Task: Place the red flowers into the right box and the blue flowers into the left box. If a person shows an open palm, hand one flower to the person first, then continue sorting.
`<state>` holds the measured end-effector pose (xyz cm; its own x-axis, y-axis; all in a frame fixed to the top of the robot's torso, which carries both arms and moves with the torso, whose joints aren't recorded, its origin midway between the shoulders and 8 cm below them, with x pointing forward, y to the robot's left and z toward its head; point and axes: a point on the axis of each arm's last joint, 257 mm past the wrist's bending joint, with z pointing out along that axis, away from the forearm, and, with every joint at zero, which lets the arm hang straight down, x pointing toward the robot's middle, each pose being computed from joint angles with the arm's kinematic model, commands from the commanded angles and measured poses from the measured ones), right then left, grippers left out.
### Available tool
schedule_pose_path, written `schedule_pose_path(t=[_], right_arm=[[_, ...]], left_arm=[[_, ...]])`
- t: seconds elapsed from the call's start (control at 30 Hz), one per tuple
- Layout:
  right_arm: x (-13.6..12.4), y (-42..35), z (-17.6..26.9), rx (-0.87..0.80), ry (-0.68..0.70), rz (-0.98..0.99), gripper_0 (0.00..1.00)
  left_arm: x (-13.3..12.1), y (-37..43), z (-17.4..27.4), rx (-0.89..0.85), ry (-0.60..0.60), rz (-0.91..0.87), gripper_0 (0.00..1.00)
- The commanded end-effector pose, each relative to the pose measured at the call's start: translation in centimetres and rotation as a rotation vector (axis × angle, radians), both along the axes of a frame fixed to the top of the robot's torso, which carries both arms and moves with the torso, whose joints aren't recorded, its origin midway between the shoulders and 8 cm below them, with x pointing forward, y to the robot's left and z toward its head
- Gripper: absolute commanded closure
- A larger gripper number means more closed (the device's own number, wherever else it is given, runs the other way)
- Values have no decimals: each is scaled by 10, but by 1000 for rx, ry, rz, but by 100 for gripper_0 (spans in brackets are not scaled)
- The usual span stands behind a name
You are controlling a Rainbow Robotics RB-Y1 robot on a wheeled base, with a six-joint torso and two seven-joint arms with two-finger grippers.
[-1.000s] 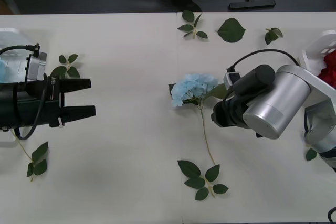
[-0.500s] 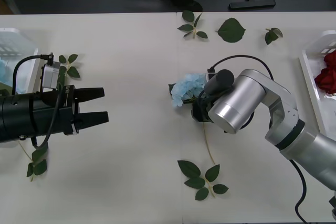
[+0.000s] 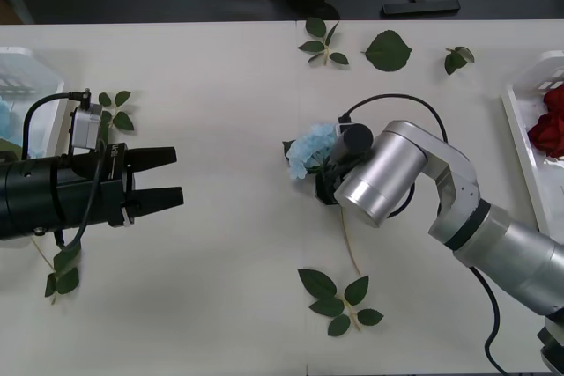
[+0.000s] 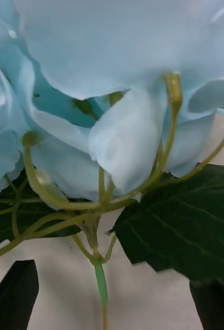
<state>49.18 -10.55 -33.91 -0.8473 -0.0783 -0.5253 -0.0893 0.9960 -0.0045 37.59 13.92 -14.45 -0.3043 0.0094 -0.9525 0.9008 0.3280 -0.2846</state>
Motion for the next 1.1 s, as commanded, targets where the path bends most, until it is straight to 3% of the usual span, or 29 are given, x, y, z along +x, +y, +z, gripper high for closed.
schedule_pose_path(t=[0.03,0.1,0.13,0.17,0.23,0.73,0.9,1.1], right_arm=[[15,36,19,21,-60,62,15],[16,36,19,23,-65,64,32],[16,35,19,21,-63,63,50],[16,35,19,20,-63,62,61],[15,34,17,15,-62,62,100],[31,15,31,22,-84,41,100],[50,1,73,106,-111,79,100],[62,-10,157,240,-170,279,100]], left_arm=[[-3,1,-6,-17,7,15,0],[-1,2,-7,-17,10,18,0],[-1,3,-9,-16,14,20,0],[-1,3,-9,-16,16,20,0],[-1,3,-9,-17,16,20,0],[2,4,-6,-19,10,22,0],[3,4,-6,-19,9,26,0],[3,4,-5,-20,8,27,0]])
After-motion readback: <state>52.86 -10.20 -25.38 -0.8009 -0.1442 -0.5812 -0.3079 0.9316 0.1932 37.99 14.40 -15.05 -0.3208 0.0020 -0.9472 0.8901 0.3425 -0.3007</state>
